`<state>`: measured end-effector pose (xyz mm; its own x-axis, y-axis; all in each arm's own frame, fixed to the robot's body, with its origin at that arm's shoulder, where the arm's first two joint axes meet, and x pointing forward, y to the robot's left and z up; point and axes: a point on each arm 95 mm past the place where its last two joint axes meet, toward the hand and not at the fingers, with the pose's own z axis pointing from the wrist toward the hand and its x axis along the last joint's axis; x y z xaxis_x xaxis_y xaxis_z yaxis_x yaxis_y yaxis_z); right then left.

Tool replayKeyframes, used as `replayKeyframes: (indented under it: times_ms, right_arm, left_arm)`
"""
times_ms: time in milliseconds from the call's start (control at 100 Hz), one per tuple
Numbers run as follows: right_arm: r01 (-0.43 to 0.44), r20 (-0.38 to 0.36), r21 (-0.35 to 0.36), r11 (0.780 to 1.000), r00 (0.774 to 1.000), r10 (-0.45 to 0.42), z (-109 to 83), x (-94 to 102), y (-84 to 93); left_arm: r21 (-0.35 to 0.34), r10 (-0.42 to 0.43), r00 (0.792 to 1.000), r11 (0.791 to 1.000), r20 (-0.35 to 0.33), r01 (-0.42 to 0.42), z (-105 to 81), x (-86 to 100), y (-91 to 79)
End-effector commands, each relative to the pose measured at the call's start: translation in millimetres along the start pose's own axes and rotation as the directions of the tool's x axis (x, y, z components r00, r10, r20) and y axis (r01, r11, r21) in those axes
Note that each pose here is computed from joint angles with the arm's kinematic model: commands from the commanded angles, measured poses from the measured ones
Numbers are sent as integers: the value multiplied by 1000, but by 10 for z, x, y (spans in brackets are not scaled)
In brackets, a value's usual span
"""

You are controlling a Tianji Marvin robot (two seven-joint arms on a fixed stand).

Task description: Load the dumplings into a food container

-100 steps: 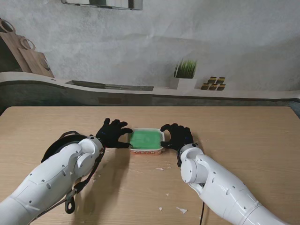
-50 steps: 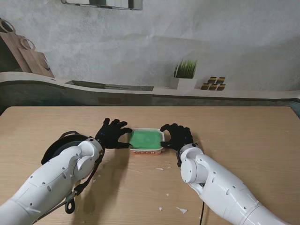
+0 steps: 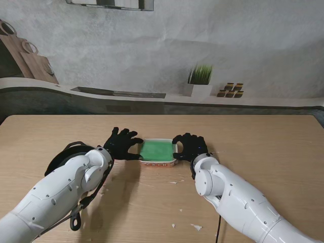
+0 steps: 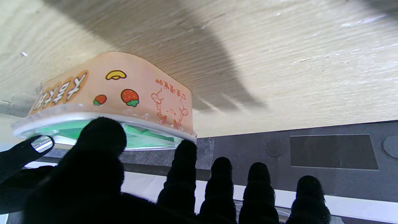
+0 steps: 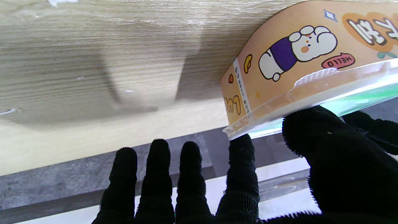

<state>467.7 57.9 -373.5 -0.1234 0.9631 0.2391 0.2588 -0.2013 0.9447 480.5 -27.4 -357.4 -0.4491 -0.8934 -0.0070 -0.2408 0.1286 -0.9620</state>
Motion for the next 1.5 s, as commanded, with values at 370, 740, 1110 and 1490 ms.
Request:
replayKeyframes:
  times_ms: [370,740,1110,1490]
  right_arm:
    - [-181,-138,-121,976,977,164,-170,17,159]
    - [-418,-233,-30,908,886,400,-716,8,424]
    - [-589,-183,52,806,788,587,-1374,-47,127]
    - [-545,-186,56,837,817,545,-1350,-51,-141]
  left_arm:
    - [194,-147,989,969,-32,150,-265,-34,-253]
    - [299,-432,898,849,-81,435,-816,174,-236]
    - [279,-605,795,758,-38,590,-1231,449,293]
    - [243,-618,785,756,-38,607,-1232,548,576]
